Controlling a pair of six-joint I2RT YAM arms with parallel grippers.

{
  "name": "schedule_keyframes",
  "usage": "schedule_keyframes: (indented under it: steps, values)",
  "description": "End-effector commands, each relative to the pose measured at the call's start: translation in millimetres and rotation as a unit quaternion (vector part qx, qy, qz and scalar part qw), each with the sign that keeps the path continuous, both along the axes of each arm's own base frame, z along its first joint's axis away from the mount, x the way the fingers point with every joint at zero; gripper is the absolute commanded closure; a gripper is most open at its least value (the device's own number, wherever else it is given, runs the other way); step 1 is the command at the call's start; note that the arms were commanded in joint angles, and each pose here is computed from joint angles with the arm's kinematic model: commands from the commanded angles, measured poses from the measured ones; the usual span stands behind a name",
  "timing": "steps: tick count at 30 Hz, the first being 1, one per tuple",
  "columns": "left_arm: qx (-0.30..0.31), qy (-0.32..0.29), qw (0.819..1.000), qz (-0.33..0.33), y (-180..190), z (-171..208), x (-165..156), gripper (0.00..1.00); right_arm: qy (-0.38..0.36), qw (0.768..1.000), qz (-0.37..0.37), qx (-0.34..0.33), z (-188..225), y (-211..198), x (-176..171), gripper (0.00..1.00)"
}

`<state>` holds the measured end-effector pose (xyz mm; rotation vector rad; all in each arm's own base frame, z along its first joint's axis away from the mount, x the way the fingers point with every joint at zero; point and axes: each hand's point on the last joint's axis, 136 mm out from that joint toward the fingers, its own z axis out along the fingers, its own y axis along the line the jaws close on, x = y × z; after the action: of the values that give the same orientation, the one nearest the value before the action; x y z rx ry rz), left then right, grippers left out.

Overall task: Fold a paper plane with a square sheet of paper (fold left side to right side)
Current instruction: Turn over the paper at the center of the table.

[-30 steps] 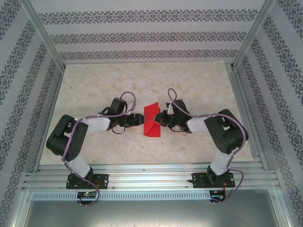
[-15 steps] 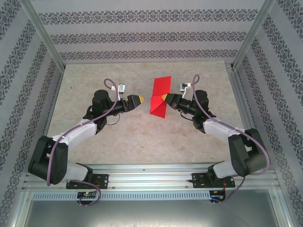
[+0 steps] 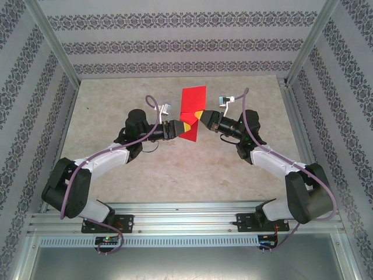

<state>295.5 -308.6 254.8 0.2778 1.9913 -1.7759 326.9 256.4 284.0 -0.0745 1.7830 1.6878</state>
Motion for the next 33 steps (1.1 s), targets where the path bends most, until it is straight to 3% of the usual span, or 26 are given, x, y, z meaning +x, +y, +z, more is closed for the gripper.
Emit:
schedule_keyframes:
  steps: [1, 4, 7, 11, 13, 15, 18, 22, 25, 27, 33]
  values:
    - [-0.012, -0.043, 0.999, -0.009, -4, 22, -4, 0.59, -0.024, 1.0, 0.004, 0.009, 17, 2, -3, 1.0]
    - [0.013, -0.044, 0.999, 0.005, -1, 13, -1, 0.77, -0.019, 1.0, -0.002, 0.0, 11, 0, -1, 0.99]
    - [0.042, -0.042, 0.998, 0.017, 3, 3, 0, 0.91, -0.01, 1.0, -0.014, -0.016, 3, -5, 2, 0.93]
    - [0.134, -0.057, 0.988, 0.041, 11, -17, 0, 0.96, 0.006, 0.996, -0.057, -0.069, -14, -28, 7, 0.79]
    - [0.227, -0.082, 0.968, 0.063, 18, -28, -2, 0.99, 0.03, 0.985, -0.106, -0.133, -34, -52, 9, 0.75]
    - [0.34, -0.112, 0.929, 0.092, 30, -41, -4, 1.0, 0.064, 0.957, -0.173, -0.226, -59, -86, 8, 0.69]
    - [0.501, -0.127, 0.844, 0.143, 57, -57, -1, 1.0, 0.115, 0.881, -0.266, -0.373, -91, -147, -5, 0.62]
    - [0.652, -0.102, 0.725, 0.197, 91, -76, 3, 1.0, 0.16, 0.811, -0.331, -0.455, -110, -199, -26, 0.6]
    - [0.726, -0.101, 0.65, 0.201, 93, -86, 2, 1.0, 0.175, 0.792, -0.35, -0.469, -120, -217, -38, 0.57]
    - [0.761, -0.104, 0.611, 0.19, 87, -95, 0, 1.0, 0.184, 0.787, -0.352, -0.473, -127, -222, -42, 0.57]
    - [0.835, -0.089, 0.528, 0.127, 57, -138, -6, 0.98, 0.207, 0.778, -0.348, -0.48, -144, -229, -50, 0.57]
